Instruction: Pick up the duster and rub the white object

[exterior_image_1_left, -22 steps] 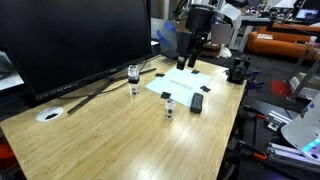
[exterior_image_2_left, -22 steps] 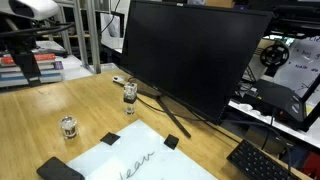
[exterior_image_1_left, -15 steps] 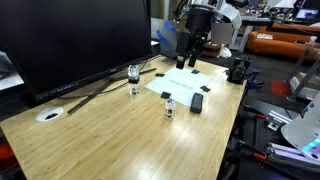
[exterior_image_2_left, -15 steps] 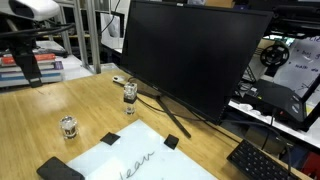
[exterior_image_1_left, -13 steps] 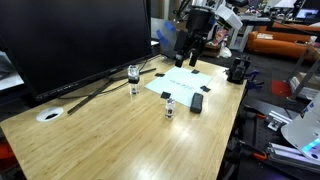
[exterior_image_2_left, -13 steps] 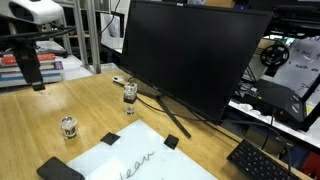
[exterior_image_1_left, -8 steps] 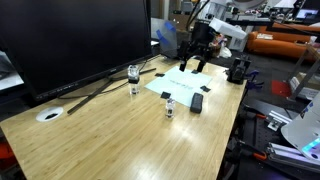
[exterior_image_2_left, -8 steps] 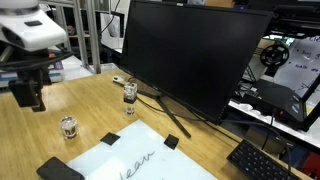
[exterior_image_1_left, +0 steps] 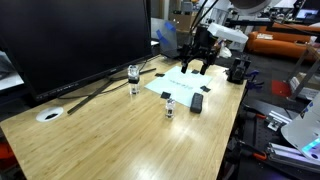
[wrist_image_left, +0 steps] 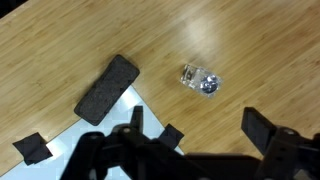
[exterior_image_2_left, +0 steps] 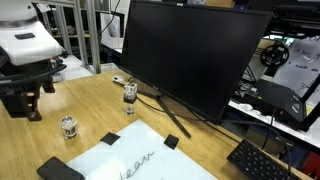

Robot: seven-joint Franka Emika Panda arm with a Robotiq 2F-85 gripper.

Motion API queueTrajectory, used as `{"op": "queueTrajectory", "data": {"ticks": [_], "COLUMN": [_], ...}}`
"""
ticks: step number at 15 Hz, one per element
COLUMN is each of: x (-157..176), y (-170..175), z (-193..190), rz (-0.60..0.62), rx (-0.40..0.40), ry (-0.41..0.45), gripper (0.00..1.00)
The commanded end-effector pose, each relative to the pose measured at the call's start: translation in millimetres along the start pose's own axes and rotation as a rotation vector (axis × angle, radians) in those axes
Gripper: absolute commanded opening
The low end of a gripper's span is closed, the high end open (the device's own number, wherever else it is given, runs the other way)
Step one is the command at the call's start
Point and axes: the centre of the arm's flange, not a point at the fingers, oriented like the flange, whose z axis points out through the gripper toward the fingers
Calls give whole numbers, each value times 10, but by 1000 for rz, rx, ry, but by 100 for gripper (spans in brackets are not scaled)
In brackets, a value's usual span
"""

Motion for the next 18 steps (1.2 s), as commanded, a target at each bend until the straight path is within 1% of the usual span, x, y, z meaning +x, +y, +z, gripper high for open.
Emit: {"op": "queueTrajectory", "data": {"ticks": [1, 4, 7, 8, 10, 11, 13, 14, 15, 18], "x": [141, 273, 340, 349, 411, 439, 468, 474, 477, 457], "y": [108, 386, 586, 639, 741, 782, 850, 883, 901, 896], "z": [143, 379, 655, 752, 888, 945, 1049, 1098, 1145, 1290], "rz": [118, 298, 428, 473, 538, 569, 581, 571, 557, 510], "rx": [-4, 21, 43, 50, 101, 101, 72, 42, 32, -33], "ry": [-7, -55, -137, -141, -131, -125, -116, -104, -100, -116], "gripper": [100, 100, 100, 100, 100, 100, 100, 100, 100, 100]}}
